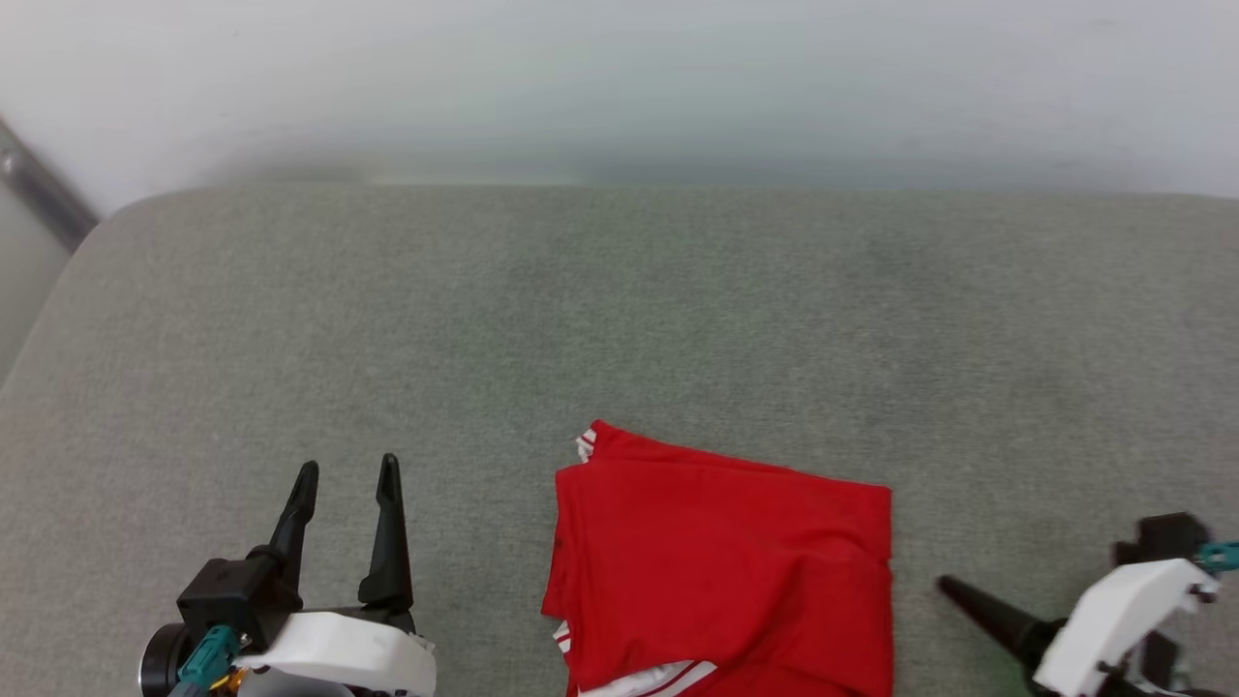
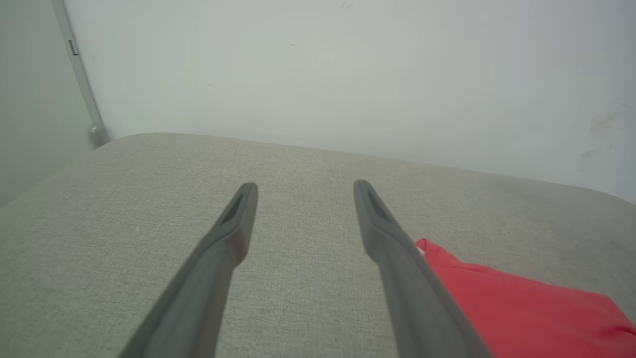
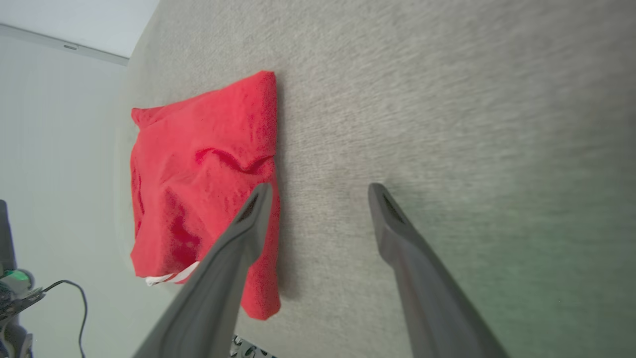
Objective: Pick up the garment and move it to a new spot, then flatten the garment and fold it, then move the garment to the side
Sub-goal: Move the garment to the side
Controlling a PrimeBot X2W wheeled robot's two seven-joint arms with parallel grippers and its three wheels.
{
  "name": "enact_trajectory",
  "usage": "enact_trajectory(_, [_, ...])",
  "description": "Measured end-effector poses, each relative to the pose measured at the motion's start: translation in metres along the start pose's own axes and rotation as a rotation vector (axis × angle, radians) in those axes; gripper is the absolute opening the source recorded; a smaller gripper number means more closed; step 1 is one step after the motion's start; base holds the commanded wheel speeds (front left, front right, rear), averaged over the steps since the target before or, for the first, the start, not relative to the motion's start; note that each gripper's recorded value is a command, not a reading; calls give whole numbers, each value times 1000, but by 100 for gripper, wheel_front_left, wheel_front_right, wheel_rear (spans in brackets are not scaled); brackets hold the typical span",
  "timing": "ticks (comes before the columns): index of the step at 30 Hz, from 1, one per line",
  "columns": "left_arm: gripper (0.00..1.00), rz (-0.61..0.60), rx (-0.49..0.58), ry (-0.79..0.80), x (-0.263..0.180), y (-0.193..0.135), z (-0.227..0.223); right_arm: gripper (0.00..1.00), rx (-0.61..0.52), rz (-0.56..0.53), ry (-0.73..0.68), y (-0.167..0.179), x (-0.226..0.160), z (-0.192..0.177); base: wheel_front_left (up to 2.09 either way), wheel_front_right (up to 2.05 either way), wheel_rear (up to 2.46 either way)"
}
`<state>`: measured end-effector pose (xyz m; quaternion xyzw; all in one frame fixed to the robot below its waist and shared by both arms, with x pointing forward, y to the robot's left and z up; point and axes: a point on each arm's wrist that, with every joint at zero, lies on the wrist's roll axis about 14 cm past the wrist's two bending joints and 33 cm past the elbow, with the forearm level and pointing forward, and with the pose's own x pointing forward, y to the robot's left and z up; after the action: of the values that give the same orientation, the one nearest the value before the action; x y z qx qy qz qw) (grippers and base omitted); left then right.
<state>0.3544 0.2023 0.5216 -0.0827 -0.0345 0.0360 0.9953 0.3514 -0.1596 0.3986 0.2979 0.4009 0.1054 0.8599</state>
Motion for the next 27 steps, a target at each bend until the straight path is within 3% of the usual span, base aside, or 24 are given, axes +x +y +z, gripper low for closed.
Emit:
enact_trajectory(5, [100,24,2,4,4,8,-4,100,247,185,165,41,31,-36,0,0,0])
enact_trajectory(11, [100,45,6,25,3,16,-12,100,348,261,200,60,47,-38,0,0,0])
enact_trajectory(12, [100,43,5,24,4,15,-12,62,349,266,200,62,48,-38,0,0,0])
enact_trajectory(14, [100,38,5,22,4,14,-11,0,354,282,202,67,49,-38,0,0,0])
enact_trajectory(20, [100,24,10,8,4,12,-8,0,285,305,176,76,40,-30,0,0,0])
enact_trajectory(22, [100,16,7,3,2,10,-7,0,196,290,152,76,33,-23,0,0,0])
enact_trajectory(27, [100,-19,6,3,0,0,-7,0,-116,124,106,43,13,-17,0,0,0])
